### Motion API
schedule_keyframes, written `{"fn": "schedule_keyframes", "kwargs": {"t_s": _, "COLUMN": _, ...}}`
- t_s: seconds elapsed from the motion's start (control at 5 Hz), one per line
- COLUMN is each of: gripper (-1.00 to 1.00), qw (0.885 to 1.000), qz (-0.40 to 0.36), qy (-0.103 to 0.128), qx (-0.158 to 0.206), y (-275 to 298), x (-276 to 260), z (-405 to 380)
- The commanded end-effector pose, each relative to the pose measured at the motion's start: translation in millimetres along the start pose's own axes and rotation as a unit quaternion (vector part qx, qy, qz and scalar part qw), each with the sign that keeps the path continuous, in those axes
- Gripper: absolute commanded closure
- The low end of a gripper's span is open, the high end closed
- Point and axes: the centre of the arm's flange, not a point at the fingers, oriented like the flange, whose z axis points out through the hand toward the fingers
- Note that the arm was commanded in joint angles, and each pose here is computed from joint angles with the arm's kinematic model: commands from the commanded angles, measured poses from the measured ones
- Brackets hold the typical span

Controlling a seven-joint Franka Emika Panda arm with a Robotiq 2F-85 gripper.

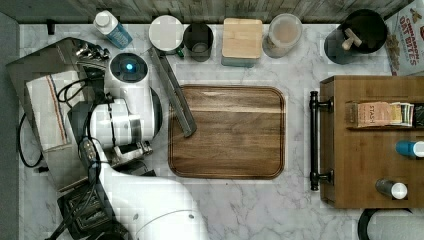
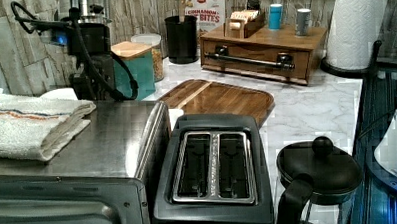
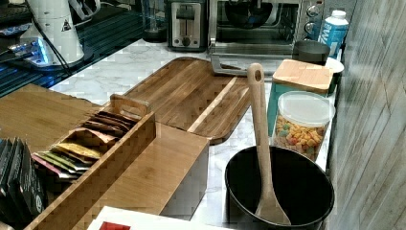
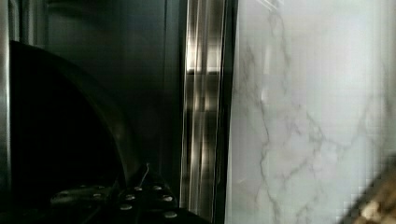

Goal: Put the bowl in the oven.

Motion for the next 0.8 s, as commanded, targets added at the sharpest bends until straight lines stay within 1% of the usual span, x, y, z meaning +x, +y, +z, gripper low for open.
{"fn": "schedule_keyframes", "kwargs": {"t_s": 0.2, "gripper": 1.00, "qw": 0.995, "qz": -0.006, "qy": 0.006, "qx": 0.101, "y": 39.2, "x": 53.9, "z": -37.6}}
{"fn": "schedule_keyframes", "kwargs": {"t_s": 0.4, "gripper": 1.00, "qw": 0.994, "qz": -0.011, "qy": -0.008, "qx": 0.109, "y": 32.2, "x": 50.5, "z": -29.6}}
{"fn": "schedule_keyframes", "kwargs": {"t_s": 0.6, "gripper": -1.00, "qw": 0.993, "qz": -0.003, "qy": -0.015, "qx": 0.118, "y": 30.0, "x": 46.9, "z": -29.1}}
{"fn": "schedule_keyframes", "kwargs": {"t_s": 0.8, "gripper": -1.00, "qw": 0.990, "qz": 0.025, "qy": -0.022, "qx": 0.136, "y": 44.4, "x": 49.5, "z": -45.3}}
